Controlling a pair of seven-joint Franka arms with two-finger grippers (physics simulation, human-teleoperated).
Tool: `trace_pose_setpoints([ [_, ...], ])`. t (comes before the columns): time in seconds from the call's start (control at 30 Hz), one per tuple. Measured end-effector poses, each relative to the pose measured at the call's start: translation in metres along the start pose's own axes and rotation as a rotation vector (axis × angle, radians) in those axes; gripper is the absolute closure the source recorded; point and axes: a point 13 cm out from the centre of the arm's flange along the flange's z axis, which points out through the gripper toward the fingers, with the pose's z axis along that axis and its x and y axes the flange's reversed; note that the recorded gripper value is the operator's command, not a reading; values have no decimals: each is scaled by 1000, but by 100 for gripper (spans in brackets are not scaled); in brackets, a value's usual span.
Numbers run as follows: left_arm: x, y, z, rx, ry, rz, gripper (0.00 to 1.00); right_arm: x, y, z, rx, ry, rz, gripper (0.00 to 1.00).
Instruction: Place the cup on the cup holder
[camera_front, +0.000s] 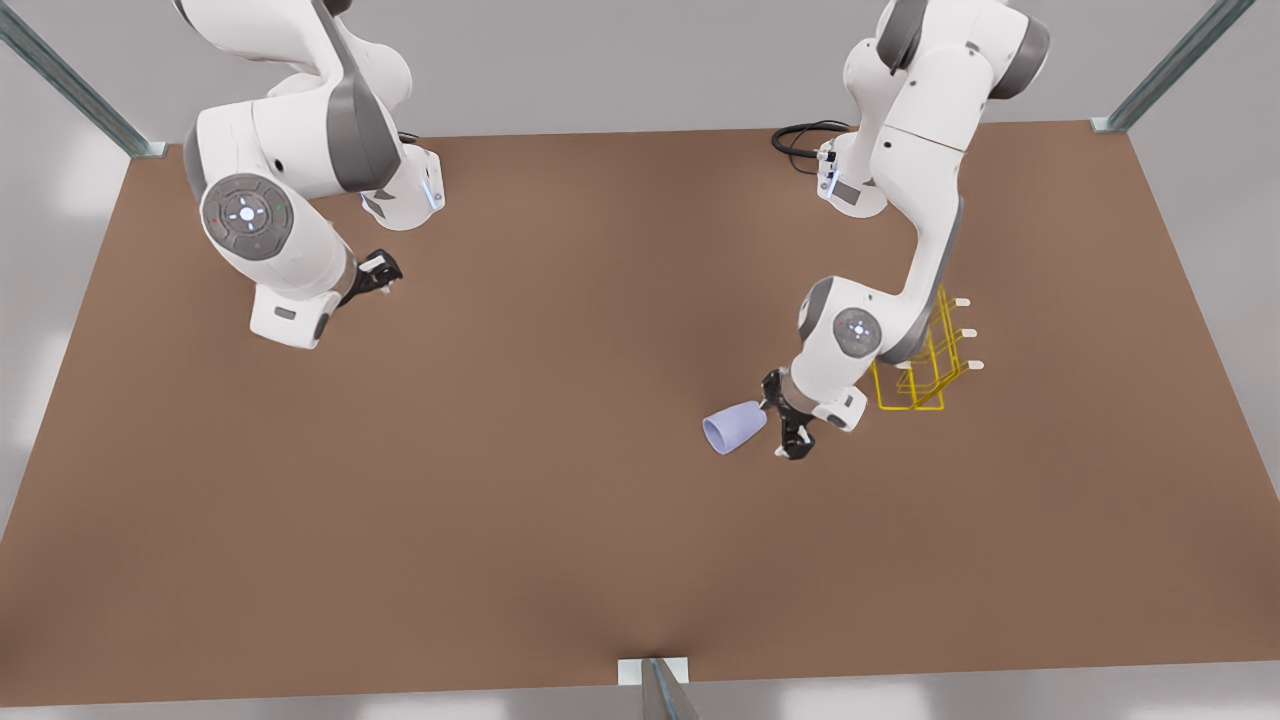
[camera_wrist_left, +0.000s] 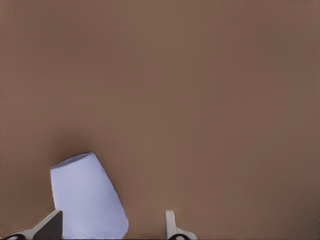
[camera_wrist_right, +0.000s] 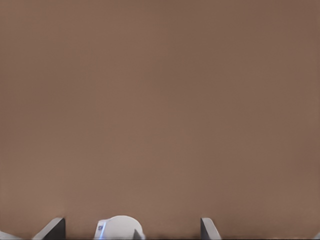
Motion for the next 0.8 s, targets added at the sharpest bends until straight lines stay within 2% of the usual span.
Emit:
trace_pose_setpoints([
  [0.2, -4, 21, 26, -3, -2, -287, 0, 10, -14, 18, 7, 59, 89, 0],
  [0.53, -12, 33, 54, -8, -13, -609, 0, 10, -40, 19, -16, 47, 193, 0],
  [0.67, -11, 35, 65, -5, -13, -685, 0, 7, -41, 21, -9, 48, 213, 0],
  [0.8, 12, 43, 66, 53, -1, -585, 0, 4, -38, 25, -5, 58, 227, 0],
])
